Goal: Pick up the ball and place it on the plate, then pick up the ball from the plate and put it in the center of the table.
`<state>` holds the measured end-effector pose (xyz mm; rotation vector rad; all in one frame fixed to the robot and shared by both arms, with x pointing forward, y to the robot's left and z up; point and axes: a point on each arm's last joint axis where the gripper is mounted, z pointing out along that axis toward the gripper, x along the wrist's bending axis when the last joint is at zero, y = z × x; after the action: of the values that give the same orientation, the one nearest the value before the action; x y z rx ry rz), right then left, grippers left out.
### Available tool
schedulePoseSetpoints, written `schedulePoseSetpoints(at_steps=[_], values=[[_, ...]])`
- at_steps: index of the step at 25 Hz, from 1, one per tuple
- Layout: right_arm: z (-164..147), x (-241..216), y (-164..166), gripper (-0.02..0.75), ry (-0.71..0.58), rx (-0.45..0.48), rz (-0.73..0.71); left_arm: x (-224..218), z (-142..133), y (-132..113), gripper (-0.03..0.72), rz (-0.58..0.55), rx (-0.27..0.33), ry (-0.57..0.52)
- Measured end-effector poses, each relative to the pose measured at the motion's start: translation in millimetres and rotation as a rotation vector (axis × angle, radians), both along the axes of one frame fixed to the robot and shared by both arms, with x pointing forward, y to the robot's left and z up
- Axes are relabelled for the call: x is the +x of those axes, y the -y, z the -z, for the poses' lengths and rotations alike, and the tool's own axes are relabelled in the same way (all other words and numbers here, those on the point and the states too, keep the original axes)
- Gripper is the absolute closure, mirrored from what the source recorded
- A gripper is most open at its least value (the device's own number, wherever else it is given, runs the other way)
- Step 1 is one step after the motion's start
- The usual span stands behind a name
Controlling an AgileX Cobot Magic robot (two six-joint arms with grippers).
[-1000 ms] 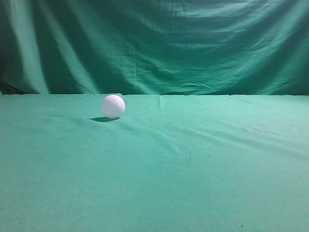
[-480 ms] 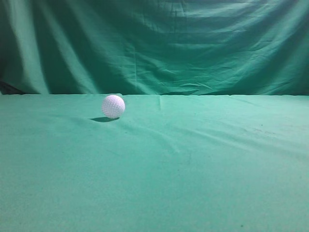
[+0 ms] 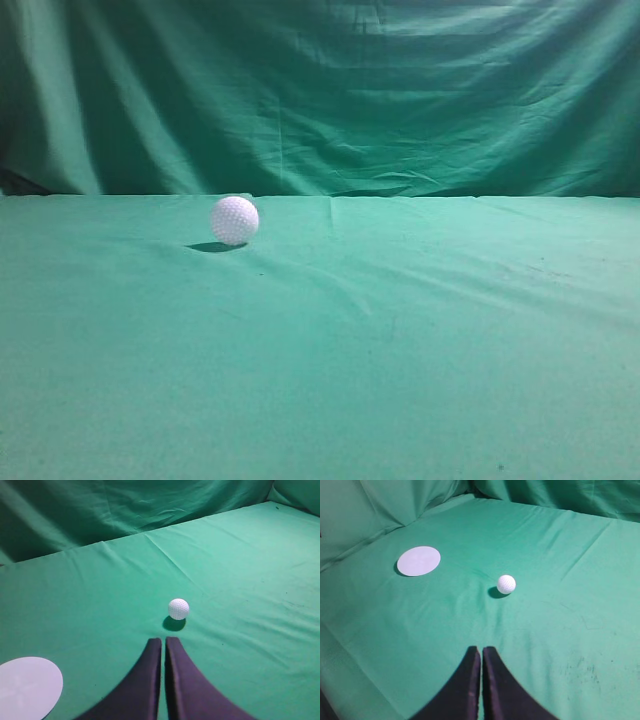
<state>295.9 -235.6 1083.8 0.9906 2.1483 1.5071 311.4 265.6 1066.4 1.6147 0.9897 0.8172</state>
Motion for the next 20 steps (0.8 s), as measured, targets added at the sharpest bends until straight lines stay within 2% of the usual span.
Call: schedulePoseSetpoints(at_steps=[5, 8, 14, 20], values=[[-2.6, 0.3, 3.5, 0.738, 0.062, -0.014, 0.015, 0.0, 0.0, 0.0, 0.688, 0.000, 0.000, 0.000], [-4.3, -4.5, 11.6, 0.738, 0.125, 0.016, 0.051, 0.0, 0.0, 0.0, 0.688, 0.000, 0.000, 0.000], [17.0, -7.3, 31.6, 0.738, 0.254, 0.146, 0.297, 0.0, 0.0, 0.0, 0.688, 0.000, 0.000, 0.000], [41.5, -13.8, 46.0, 0.738, 0.353, 0.201, 0.507, 0.0, 0.0, 0.0, 0.688, 0.000, 0.000, 0.000]])
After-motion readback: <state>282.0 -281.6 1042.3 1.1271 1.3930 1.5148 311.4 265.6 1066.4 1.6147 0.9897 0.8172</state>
